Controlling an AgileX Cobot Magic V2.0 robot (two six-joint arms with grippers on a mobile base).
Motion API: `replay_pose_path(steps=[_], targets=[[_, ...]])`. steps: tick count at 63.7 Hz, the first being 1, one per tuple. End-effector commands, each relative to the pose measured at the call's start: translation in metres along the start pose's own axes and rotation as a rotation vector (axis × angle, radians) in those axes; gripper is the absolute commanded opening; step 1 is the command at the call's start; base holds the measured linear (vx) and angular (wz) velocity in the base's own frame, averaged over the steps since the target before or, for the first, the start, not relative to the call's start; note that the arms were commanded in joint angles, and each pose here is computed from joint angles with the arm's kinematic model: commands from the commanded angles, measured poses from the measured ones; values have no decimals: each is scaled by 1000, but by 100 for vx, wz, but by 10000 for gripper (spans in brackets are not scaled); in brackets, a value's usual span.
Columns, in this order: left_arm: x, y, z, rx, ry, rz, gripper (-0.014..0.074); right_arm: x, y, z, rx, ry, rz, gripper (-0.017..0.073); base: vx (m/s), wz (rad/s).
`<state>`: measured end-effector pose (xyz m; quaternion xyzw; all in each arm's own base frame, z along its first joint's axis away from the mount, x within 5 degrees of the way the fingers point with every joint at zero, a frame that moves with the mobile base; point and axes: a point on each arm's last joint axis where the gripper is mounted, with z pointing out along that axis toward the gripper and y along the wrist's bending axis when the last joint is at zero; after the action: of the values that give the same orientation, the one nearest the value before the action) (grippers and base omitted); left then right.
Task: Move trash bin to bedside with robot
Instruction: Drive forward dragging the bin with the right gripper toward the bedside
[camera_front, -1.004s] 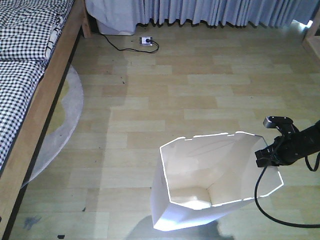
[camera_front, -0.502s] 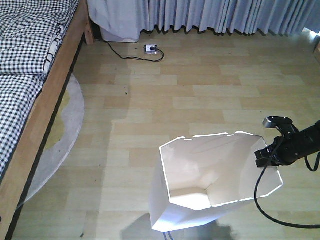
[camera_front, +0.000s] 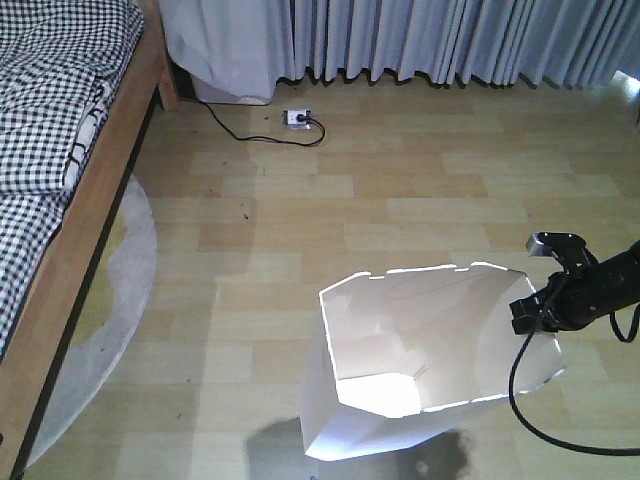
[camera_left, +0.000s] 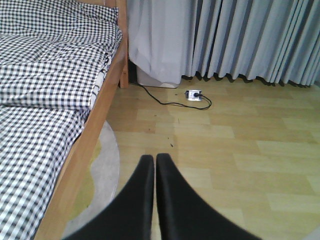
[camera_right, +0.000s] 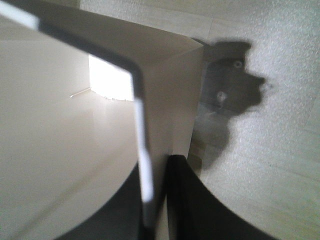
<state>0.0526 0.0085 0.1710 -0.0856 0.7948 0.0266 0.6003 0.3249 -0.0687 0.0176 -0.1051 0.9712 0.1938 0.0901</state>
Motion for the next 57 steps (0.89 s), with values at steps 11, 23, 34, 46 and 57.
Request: replay_pose_path(steps=[11,23,34,46,57], targets=[[-5,-1,-1,11,-76,-6,-6,-15,18,-24,-126,-66,33,-5,25,-3],[-5,-1,-1,11,-76,-6,-6,-15,18,-24,-126,-66,33,-5,22,-2],[-5,-1,-1,11,-76,-6,-6,-15,18,-24,-126,-66,33,-5,20,0],[-5,-1,-1,11,-76,-6,-6,-15,18,-24,-126,-66,33,-5,20,2],[-5,-1,-1,11,-76,-6,-6,-15,18,-24,-130,-65,32,-5,19,3]])
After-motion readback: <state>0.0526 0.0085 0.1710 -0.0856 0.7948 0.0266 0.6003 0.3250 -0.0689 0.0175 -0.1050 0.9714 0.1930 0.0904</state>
